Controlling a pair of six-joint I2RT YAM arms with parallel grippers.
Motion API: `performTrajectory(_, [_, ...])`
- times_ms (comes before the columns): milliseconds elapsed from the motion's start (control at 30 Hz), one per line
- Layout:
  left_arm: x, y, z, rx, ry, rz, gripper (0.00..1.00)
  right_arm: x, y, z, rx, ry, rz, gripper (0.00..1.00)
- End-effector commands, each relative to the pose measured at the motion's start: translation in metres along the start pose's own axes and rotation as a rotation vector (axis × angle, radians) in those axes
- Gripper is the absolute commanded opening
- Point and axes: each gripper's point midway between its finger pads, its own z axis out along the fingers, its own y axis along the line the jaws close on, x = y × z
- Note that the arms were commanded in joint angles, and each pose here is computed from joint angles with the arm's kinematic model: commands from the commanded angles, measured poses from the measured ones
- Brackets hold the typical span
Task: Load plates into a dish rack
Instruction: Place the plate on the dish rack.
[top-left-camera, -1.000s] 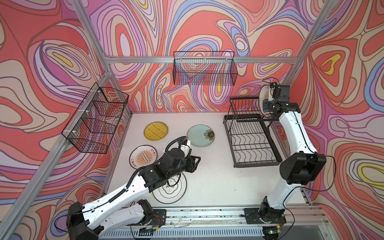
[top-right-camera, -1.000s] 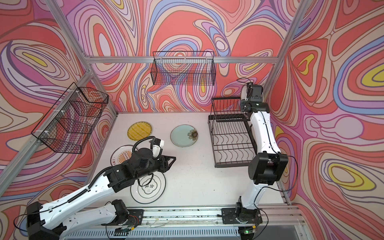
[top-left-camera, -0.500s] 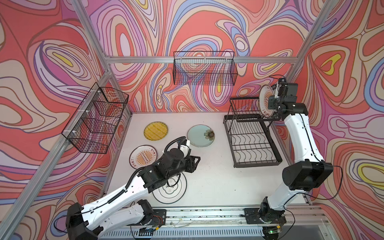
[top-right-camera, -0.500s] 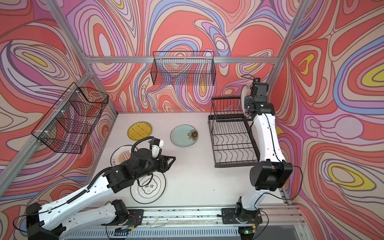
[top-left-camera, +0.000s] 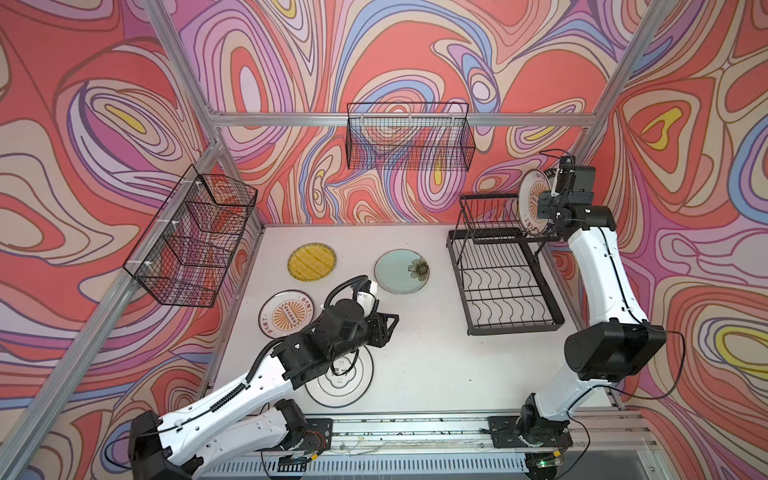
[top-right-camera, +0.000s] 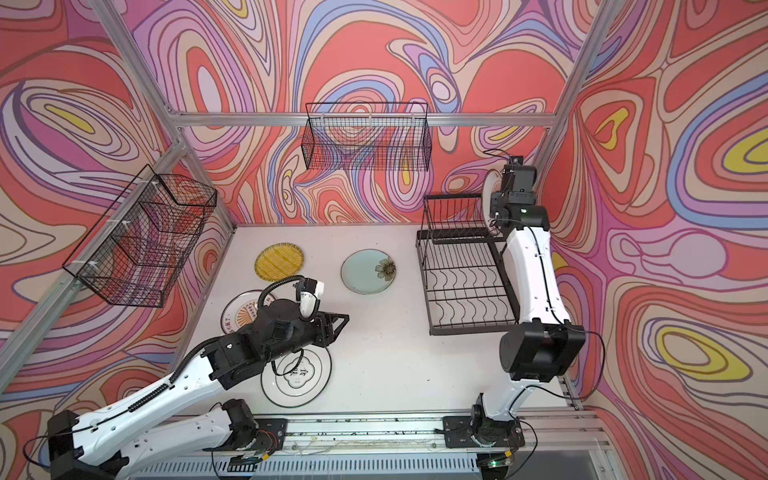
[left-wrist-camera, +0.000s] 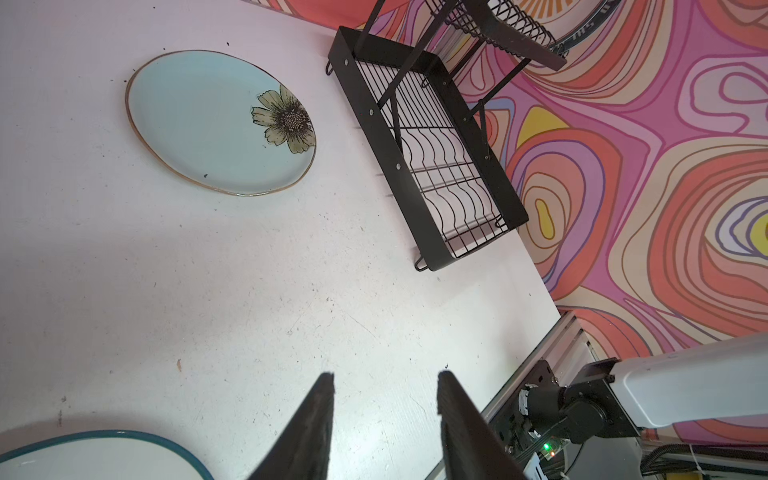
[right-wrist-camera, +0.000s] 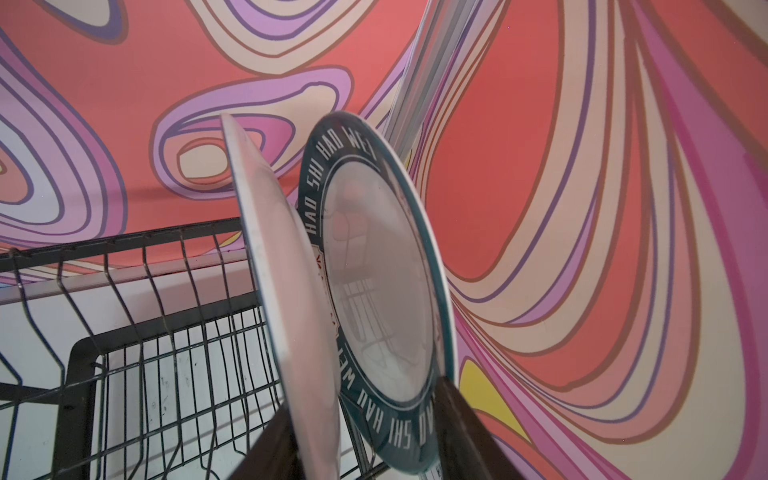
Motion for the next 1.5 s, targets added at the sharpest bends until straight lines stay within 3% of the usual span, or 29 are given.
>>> performTrajectory(0, [-0.003, 0.0, -0.002, -0.004, -0.023, 0.01, 0.45, -0.019, -0.016, -0.021, 0.032, -0.053, 0.041, 0.5])
performTrajectory(867, [0.002, 0.009, 0.006, -0.071, 0.022, 0.003, 0.45, -0.037, -0.012, -0.081, -0.128, -0.143, 0.102, 0.52])
performTrajectory(1200, [0.001, 0.007, 0.014, -0.072, 0.025, -0.002, 0.45, 0.003, -0.001, -0.1, -0.211, -0.118, 0.187, 0.51])
performTrajectory(1367, [0.004, 0.007, 0.023, -0.077, 0.041, -0.005, 0.46, 0.028, 0.022, -0.112, -0.351, -0.113, 0.276, 0.49])
performTrajectory(1467, [0.004, 0.009, 0.027, -0.092, 0.046, -0.012, 0.46, 0.048, 0.054, -0.124, -0.511, -0.094, 0.33, 0.48])
